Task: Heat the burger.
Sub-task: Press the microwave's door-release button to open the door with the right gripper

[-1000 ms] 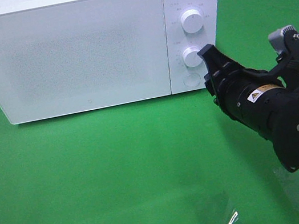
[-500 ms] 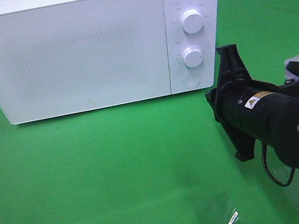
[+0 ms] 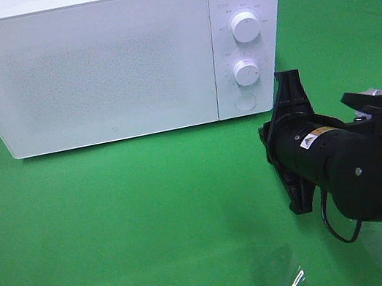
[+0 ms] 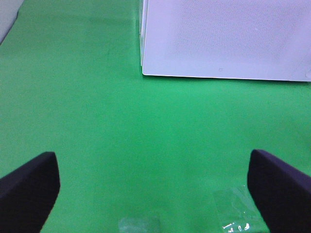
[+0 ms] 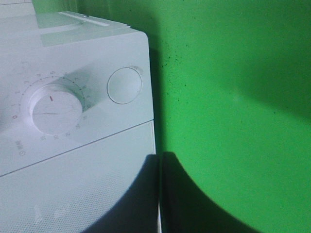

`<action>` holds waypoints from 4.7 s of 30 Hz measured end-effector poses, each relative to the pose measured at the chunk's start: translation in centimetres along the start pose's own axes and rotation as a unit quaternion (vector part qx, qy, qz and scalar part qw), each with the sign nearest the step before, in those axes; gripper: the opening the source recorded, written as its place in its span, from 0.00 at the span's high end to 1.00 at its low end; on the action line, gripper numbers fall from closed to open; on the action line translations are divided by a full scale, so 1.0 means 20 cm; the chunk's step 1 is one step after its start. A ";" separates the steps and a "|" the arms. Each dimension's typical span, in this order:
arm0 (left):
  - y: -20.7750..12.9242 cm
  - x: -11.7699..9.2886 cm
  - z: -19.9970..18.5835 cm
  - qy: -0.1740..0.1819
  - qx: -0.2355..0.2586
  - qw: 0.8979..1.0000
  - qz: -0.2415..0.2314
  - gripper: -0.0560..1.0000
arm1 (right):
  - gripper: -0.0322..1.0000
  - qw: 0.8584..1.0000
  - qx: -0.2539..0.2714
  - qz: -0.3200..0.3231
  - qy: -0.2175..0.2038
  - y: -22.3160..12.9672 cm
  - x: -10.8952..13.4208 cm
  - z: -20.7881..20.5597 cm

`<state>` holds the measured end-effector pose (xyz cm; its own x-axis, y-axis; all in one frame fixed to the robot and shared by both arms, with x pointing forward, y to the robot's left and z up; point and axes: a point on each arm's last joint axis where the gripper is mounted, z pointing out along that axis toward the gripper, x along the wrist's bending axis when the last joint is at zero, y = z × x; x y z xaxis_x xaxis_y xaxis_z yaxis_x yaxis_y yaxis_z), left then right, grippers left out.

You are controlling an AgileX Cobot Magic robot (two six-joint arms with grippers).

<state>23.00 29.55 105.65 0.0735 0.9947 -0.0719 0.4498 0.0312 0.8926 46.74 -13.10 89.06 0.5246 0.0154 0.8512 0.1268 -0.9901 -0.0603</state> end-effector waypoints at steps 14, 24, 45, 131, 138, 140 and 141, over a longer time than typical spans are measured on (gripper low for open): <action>0.00 0.00 0.00 0.000 0.000 1.000 0.000 0.03 | 0.96 1.000 -0.014 0.011 0.014 0.04 0.06 0.20; 0.00 0.00 0.00 0.000 0.000 1.000 0.000 0.03 | 0.96 0.999 -0.023 0.017 0.021 0.07 0.10 0.33; 0.00 0.00 0.00 0.000 0.000 1.000 0.000 0.03 | 0.96 0.999 -0.030 0.023 0.024 0.10 0.15 0.51; 0.00 0.00 0.00 0.000 -0.001 1.000 0.000 0.03 | 0.96 0.996 -0.035 0.081 0.032 0.05 0.15 0.56; 0.00 0.00 0.00 0.000 -0.001 1.000 0.000 0.03 | 0.96 0.998 -0.022 0.064 0.001 0.05 0.15 0.51; 0.00 0.00 0.00 0.000 -0.001 1.000 0.000 0.03 | 0.96 0.998 -0.018 0.054 -0.008 0.05 0.16 0.50; 0.00 0.00 0.00 0.000 -0.001 1.000 0.000 0.03 | 0.96 0.999 -0.010 0.030 -0.025 0.05 0.15 0.48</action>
<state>23.01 29.55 105.66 0.0736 0.9947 -0.0719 0.4489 0.0313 0.8930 56.50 -12.63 86.59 0.5727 -0.0385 0.8188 0.0762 -0.9921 -0.0999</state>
